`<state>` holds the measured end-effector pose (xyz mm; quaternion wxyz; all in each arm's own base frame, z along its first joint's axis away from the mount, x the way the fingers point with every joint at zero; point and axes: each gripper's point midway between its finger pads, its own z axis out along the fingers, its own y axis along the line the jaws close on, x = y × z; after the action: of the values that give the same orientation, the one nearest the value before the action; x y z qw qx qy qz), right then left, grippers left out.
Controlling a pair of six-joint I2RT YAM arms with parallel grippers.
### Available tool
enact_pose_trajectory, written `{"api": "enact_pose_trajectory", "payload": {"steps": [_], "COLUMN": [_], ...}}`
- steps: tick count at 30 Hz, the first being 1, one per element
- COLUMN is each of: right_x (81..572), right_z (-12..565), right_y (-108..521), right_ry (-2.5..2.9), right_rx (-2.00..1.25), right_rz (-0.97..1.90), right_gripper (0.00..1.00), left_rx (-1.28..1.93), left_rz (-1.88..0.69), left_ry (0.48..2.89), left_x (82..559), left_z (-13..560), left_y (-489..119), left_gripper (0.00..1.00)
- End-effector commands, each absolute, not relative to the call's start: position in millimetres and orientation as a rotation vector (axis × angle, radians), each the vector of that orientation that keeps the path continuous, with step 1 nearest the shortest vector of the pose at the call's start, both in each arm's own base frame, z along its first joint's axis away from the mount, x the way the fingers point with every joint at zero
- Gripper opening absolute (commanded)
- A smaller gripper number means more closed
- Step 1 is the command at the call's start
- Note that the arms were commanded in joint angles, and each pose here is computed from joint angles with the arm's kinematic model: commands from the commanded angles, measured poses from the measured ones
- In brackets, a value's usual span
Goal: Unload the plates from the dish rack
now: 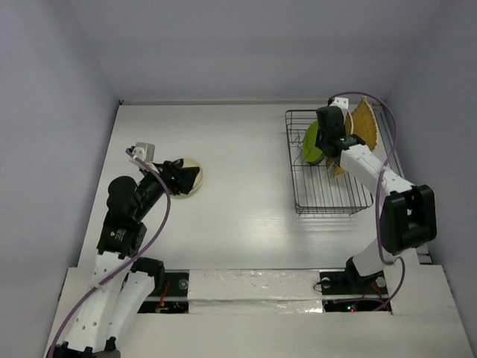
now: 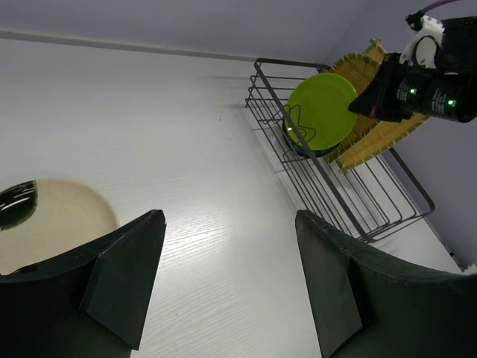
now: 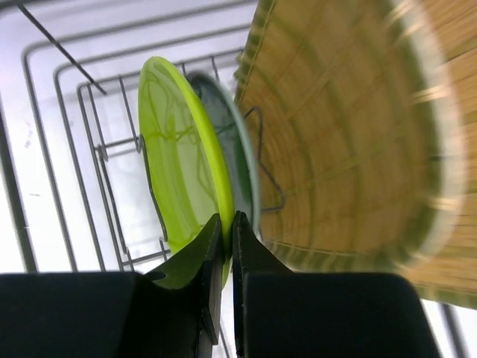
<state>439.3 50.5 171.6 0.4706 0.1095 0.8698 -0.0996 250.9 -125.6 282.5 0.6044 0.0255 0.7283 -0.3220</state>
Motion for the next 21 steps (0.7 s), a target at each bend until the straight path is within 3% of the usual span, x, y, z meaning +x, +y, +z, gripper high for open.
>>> {"api": "enact_pose_trajectory", "payload": {"steps": [1,7,13,21], "right_x": [443.6,424.9,411.5,403.2], "right_z": [258.7,307.5,340.1,304.9], "right_y": [42.9,44.0,93.4,262.3], "right_ry": [1.951,1.873,1.788,1.809], "right_rx": [0.295,0.282,0.159,-0.087], "right_rz": [-0.21,-0.155,0.174,0.814], "right_gripper": [0.0,0.0,0.0,0.0], "left_rx": [0.075,0.077,0.07,0.069], "left_rz": [-0.756,-0.758,-0.751,-0.752], "left_ry": [1.615,1.614,1.612,1.609], "left_x": [251.1,250.5,251.3,250.5], "left_z": [302.2,302.3,302.7,303.1], "left_y": [-126.6,-126.7,-124.4,-124.3], "left_gripper": [0.67,0.67,0.67,0.67]}}
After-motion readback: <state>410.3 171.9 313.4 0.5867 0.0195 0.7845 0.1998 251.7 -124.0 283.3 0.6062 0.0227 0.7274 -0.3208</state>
